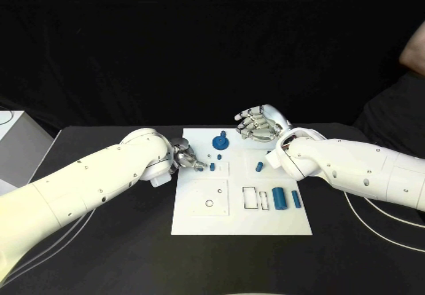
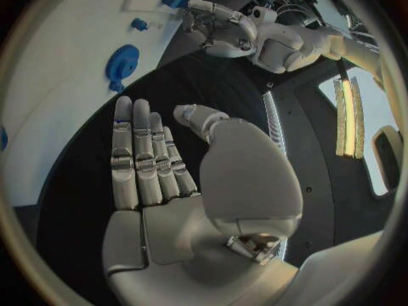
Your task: Assemble the parts on the task board
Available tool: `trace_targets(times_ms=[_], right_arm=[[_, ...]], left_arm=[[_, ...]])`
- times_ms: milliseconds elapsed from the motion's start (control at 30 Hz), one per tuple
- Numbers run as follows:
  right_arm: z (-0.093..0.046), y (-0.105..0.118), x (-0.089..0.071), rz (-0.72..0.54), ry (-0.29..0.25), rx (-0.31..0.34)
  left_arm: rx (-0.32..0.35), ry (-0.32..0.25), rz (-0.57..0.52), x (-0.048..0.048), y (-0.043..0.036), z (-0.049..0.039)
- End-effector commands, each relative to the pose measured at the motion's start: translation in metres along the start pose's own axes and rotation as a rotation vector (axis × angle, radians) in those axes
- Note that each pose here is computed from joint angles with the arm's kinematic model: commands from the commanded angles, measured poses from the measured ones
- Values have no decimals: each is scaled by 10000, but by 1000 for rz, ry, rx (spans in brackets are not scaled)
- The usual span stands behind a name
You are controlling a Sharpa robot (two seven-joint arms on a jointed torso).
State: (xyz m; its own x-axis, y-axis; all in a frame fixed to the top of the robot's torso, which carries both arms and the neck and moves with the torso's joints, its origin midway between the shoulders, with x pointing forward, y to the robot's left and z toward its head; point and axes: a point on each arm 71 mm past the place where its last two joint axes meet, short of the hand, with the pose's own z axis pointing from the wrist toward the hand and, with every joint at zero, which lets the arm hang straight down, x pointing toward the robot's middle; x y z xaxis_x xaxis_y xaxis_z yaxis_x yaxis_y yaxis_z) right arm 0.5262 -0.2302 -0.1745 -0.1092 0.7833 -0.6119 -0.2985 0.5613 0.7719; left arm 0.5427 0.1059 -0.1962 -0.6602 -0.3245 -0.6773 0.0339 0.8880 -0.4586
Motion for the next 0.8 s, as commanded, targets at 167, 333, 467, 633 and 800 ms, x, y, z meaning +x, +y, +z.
trace_targets(times_ms=[167, 333, 467, 633, 800], right_arm=[[3, 14, 20, -2, 15, -10], [2, 14, 19, -2, 15, -10], [0, 13, 17, -2, 15, -10], [1, 15, 20, -1, 15, -10], [1, 16, 21, -1, 16, -10]], left_arm=[[2, 39, 18, 35, -38, 18], [0, 38, 18, 39, -38, 26], [-3, 34, 21, 35, -32, 30], [-9, 30, 24, 33, -29, 46], [-15, 24, 23, 28, -24, 63]])
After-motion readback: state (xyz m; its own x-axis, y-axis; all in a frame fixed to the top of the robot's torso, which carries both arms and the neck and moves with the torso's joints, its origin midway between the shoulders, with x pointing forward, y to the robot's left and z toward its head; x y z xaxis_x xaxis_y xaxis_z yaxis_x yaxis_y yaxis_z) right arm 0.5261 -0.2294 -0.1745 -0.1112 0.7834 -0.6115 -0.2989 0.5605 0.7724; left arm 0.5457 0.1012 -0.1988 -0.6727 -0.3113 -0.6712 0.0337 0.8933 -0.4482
